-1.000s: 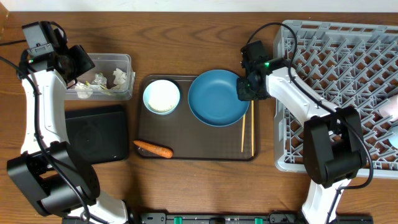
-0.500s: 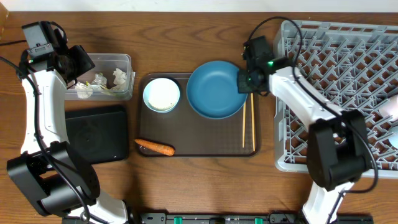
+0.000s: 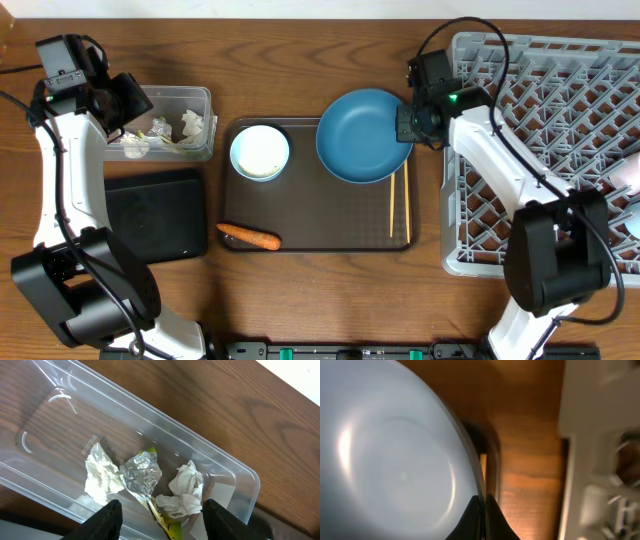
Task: Sort waste into correct bins and load items into the dishwasher rack
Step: 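Lift the teal plate with the right gripper and carry it to the rack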
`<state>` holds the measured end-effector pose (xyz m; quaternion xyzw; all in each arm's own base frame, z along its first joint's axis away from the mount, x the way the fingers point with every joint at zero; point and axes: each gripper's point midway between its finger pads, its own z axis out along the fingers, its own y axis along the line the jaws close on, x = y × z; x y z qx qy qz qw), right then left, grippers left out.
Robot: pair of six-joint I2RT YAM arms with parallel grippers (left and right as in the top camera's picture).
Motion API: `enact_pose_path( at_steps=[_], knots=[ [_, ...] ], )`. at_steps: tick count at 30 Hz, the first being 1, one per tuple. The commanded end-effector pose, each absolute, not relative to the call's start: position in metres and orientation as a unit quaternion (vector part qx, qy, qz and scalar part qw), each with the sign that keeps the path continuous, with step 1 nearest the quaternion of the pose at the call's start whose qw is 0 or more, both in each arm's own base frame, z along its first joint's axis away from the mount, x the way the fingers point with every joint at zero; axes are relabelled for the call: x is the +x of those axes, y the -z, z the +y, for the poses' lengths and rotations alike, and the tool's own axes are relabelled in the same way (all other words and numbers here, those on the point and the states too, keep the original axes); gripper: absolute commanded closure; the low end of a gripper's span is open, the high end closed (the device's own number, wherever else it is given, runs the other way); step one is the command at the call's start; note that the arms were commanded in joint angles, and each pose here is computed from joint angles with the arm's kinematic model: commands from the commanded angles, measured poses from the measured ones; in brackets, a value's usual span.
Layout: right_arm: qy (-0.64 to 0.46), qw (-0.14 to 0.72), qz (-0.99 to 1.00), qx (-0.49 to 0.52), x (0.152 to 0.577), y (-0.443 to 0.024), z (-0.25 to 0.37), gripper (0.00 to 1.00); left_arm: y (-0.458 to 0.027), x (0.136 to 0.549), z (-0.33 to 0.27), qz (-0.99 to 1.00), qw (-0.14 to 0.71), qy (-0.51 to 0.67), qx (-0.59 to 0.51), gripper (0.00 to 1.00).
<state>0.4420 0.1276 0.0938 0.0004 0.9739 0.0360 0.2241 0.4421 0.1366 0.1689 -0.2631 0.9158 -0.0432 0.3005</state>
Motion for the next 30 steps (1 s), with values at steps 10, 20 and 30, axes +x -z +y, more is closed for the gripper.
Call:
enact_pose_path(
  at_steps=[10, 20, 30],
  knots=[
    [0.049, 0.423, 0.905, 0.016, 0.441, -0.257, 0.067, 0.99, -0.163, 0.439, 0.136, 0.918, 0.293, 0.044, -0.265, 0.46],
    [0.371, 0.455, 0.797, 0.142, 0.389, -0.359, -0.096, 0.99, -0.163, 0.439, 0.136, 0.918, 0.293, 0.044, -0.265, 0.46],
    [0.529, 0.379, 0.723, 0.232, 0.346, -0.391, -0.193, 0.99, -0.163, 0.439, 0.136, 0.918, 0.292, 0.044, -0.265, 0.45]
  ],
)
